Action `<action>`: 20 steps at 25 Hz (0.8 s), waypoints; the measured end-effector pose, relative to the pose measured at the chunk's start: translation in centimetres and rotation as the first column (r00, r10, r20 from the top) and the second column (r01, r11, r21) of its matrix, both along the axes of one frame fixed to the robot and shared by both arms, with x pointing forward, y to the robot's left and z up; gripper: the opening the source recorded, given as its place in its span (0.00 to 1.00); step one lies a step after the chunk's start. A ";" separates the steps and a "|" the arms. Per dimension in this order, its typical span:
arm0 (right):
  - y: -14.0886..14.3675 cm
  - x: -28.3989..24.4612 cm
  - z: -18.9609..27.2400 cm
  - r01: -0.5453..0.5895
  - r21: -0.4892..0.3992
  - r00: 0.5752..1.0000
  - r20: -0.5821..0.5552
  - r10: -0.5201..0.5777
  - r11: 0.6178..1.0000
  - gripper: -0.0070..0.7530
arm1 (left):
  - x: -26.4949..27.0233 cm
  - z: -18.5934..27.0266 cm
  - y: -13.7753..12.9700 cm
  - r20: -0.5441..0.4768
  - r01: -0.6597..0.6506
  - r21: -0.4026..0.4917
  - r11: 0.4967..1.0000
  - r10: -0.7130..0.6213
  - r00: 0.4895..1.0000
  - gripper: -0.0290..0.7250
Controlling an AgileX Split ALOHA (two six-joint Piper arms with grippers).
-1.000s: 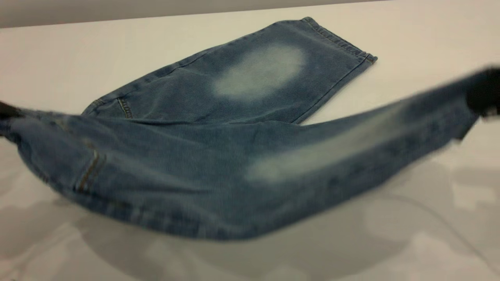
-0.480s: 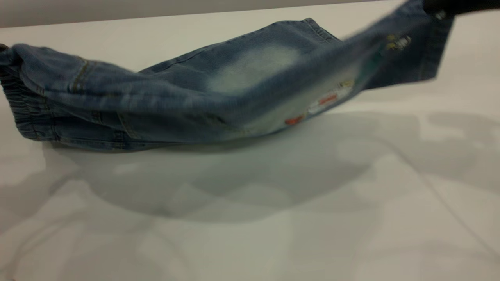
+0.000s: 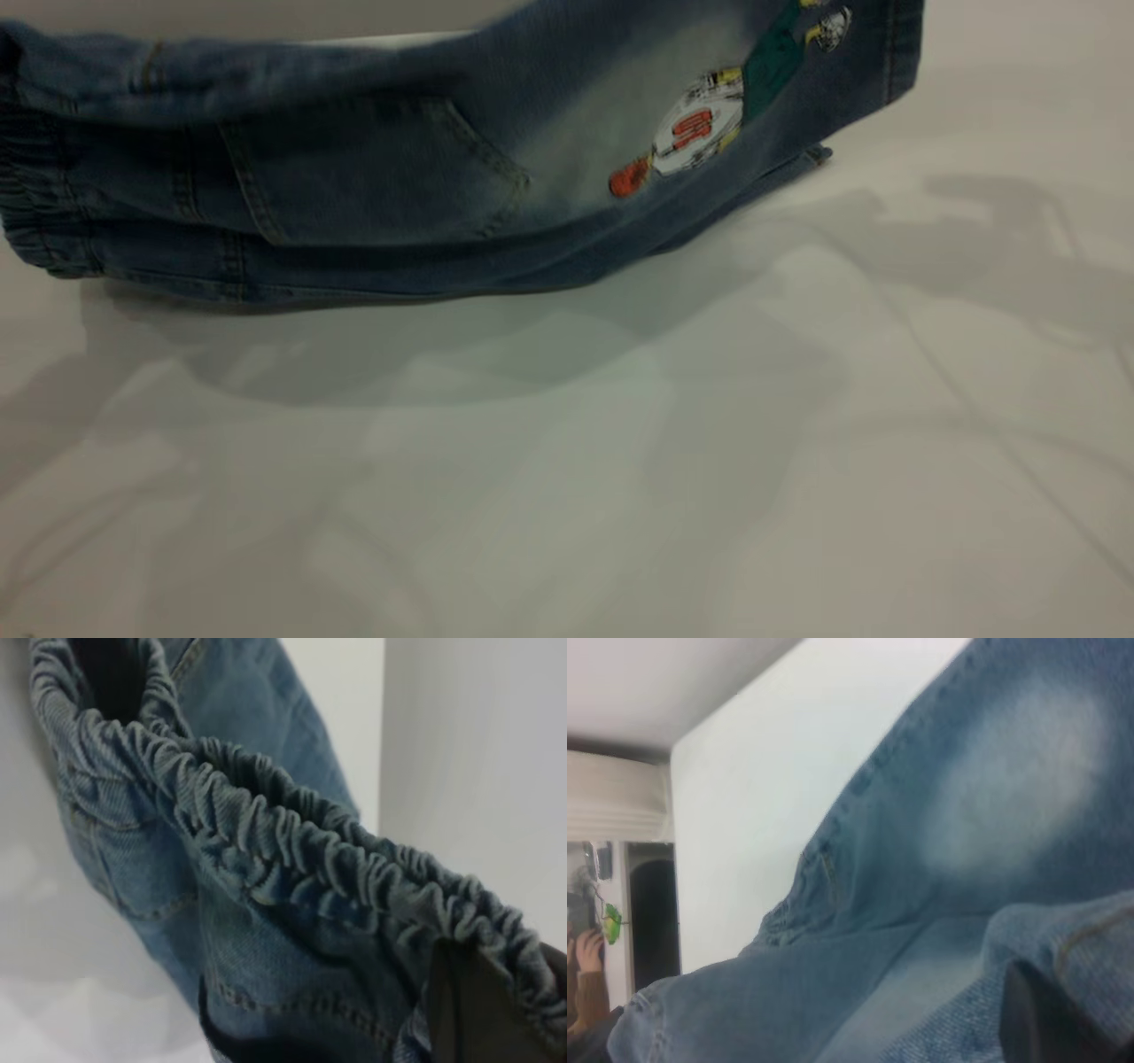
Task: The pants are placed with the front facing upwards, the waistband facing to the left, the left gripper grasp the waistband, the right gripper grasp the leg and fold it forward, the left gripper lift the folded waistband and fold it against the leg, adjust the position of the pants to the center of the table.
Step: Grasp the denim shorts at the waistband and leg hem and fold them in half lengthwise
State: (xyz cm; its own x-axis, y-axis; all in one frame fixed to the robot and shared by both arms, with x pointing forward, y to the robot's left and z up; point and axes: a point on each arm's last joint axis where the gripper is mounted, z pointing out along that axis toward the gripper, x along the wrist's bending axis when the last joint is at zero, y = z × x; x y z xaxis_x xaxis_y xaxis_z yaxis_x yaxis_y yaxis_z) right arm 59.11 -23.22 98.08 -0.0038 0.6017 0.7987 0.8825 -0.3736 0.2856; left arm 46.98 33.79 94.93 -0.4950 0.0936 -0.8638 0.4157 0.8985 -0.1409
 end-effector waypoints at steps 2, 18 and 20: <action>0.5 0.7 -0.2 -0.010 0.003 1.000 0.003 0.010 1.000 0.04 | 0.1 0.0 0.1 -0.001 -0.018 -0.002 1.000 0.018 1.000 0.20; 5.0 6.2 -5.7 -0.010 -0.012 0.997 -0.081 0.009 1.000 0.04 | -0.1 -1.3 1.8 -0.147 -0.210 0.076 0.975 0.219 0.965 0.20; 5.1 6.7 -6.3 -0.008 -0.011 0.996 -0.089 0.007 1.000 0.04 | -0.2 -1.4 2.1 -0.163 -0.236 0.097 0.967 0.250 0.955 0.20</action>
